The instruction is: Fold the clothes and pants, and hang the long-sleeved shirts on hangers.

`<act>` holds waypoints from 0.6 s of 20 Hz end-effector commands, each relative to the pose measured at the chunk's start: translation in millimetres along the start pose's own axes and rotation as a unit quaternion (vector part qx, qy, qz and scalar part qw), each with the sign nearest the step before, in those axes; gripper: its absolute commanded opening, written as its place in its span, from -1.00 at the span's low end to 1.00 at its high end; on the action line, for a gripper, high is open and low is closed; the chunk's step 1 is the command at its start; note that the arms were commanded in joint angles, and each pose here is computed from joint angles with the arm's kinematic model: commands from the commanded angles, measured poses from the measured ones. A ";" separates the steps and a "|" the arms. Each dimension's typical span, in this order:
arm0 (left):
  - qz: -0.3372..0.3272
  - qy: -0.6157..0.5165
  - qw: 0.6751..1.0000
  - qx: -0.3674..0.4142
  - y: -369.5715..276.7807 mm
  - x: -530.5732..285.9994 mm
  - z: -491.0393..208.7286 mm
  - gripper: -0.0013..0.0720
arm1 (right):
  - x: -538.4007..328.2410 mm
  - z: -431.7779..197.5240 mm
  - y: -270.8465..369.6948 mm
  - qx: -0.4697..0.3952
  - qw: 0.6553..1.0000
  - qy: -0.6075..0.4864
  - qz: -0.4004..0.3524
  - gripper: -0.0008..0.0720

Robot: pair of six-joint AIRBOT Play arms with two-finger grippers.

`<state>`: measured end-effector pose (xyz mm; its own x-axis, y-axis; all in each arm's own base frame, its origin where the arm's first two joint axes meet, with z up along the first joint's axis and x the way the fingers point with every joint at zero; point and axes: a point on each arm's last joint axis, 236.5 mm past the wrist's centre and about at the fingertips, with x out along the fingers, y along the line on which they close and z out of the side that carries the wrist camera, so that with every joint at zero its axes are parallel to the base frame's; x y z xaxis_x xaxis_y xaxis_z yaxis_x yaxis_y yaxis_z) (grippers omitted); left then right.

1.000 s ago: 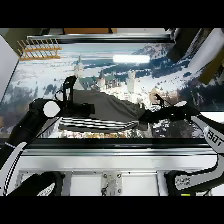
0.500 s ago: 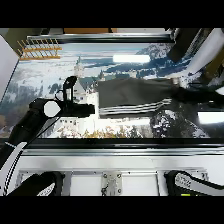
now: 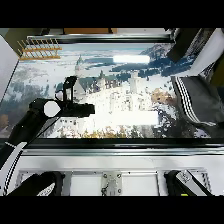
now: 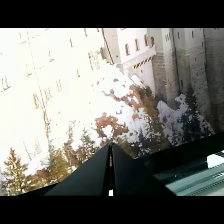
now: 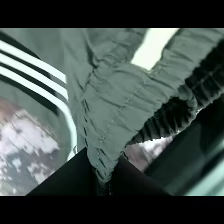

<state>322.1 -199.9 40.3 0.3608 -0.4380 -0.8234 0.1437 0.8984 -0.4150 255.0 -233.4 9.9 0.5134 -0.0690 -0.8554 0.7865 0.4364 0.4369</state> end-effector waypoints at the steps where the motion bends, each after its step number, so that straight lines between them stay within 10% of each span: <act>1: 0.000 0.000 1.000 0.000 -0.1 0.2 0.3 -0.95 | 12.9 -60.2 -28.4 0.047 0.996 0.070 -0.022 -0.95; 5: 0.000 0.000 1.000 0.001 0.1 0.2 0.0 -0.95 | 16.5 -88.4 -50.5 0.030 0.993 0.099 -0.060 -0.90; 8: 0.000 0.001 1.000 0.001 0.0 0.1 -0.1 -0.95 | 3.2 -76.0 -76.0 -0.014 0.988 0.090 -0.121 0.66; 12: 0.000 0.000 1.000 0.000 0.1 0.3 0.1 -0.95 | -44.2 2.2 -48.8 -0.093 0.986 -0.033 -0.132 0.68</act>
<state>322.2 -199.8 40.3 0.3609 -0.4377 -0.8235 0.1438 0.8986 -0.4146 184.9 -222.5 -16.4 0.2899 -0.1075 -0.9510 0.8540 0.4775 0.2064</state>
